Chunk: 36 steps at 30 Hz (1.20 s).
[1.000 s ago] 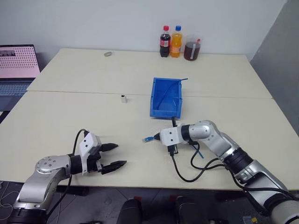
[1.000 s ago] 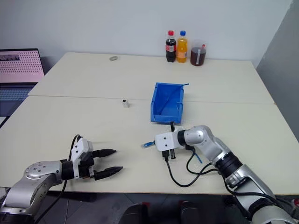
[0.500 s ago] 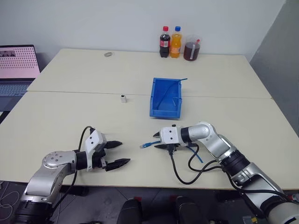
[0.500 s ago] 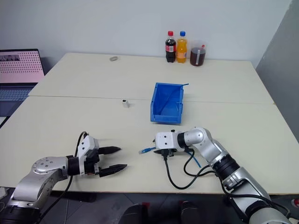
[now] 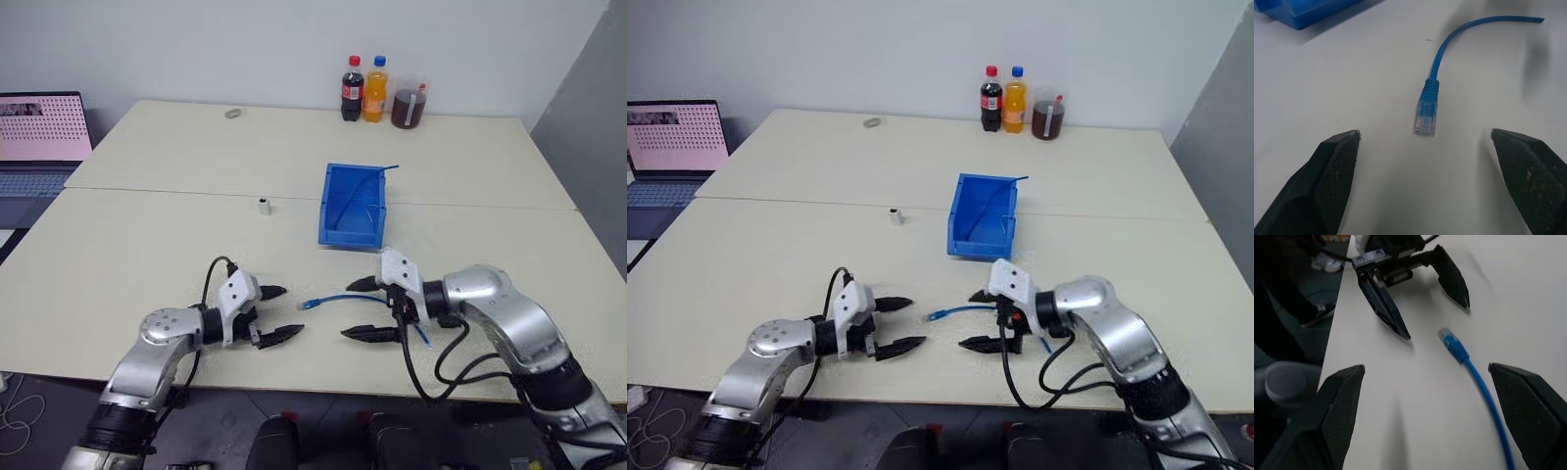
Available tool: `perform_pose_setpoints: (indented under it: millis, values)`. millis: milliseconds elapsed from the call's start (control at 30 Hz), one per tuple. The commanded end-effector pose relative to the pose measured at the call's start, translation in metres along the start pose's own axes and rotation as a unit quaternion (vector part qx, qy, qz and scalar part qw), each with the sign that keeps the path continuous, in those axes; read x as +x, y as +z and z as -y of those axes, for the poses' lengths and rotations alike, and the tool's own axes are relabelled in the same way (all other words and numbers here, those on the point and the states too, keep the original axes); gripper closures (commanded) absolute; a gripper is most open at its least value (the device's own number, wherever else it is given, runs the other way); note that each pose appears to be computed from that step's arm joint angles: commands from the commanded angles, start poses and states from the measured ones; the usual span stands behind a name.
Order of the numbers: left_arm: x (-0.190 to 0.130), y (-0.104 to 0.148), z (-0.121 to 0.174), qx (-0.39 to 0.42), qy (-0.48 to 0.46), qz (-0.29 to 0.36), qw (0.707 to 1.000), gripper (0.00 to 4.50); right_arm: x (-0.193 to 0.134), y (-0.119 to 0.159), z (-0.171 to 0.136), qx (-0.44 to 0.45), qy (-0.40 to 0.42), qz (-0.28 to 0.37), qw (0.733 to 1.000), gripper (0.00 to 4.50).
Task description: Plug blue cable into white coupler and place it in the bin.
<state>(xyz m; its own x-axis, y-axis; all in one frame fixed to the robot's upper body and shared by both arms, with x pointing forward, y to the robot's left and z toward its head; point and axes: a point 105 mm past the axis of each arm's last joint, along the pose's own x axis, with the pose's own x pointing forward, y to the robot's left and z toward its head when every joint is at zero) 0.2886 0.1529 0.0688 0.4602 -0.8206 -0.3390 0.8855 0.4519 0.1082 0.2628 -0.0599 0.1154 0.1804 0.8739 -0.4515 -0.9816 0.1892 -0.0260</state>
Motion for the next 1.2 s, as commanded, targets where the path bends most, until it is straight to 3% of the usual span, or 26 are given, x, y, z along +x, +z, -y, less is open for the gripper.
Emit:
perform_pose_setpoints:
  millis: [33,233,500,900,1200]
  values:
    - [0.008,-0.006,-0.009,0.037,0.003,-0.034,0.999,0.0,-0.01,0.001,-0.007,0.012,-0.035,0.001,0.999,0.17]
    - [0.02,-0.013,-0.006,0.049,-0.046,-0.07,0.995,0.0,-0.012,-0.001,-0.008,0.037,-0.074,0.009,0.997,0.17]
    - [0.025,-0.019,0.011,0.04,-0.109,-0.103,0.988,1.78,-0.014,-0.001,-0.004,0.041,-0.103,0.013,0.994,0.14]
    - [0.02,-0.023,0.009,0.052,-0.087,-0.116,0.988,4.19,-0.017,0.001,-0.004,0.028,-0.117,0.029,0.992,0.14]
    - [0.015,-0.017,0.009,0.06,-0.08,-0.109,0.989,4.25,-0.019,0.003,-0.002,0.004,-0.131,0.045,0.99,0.14]
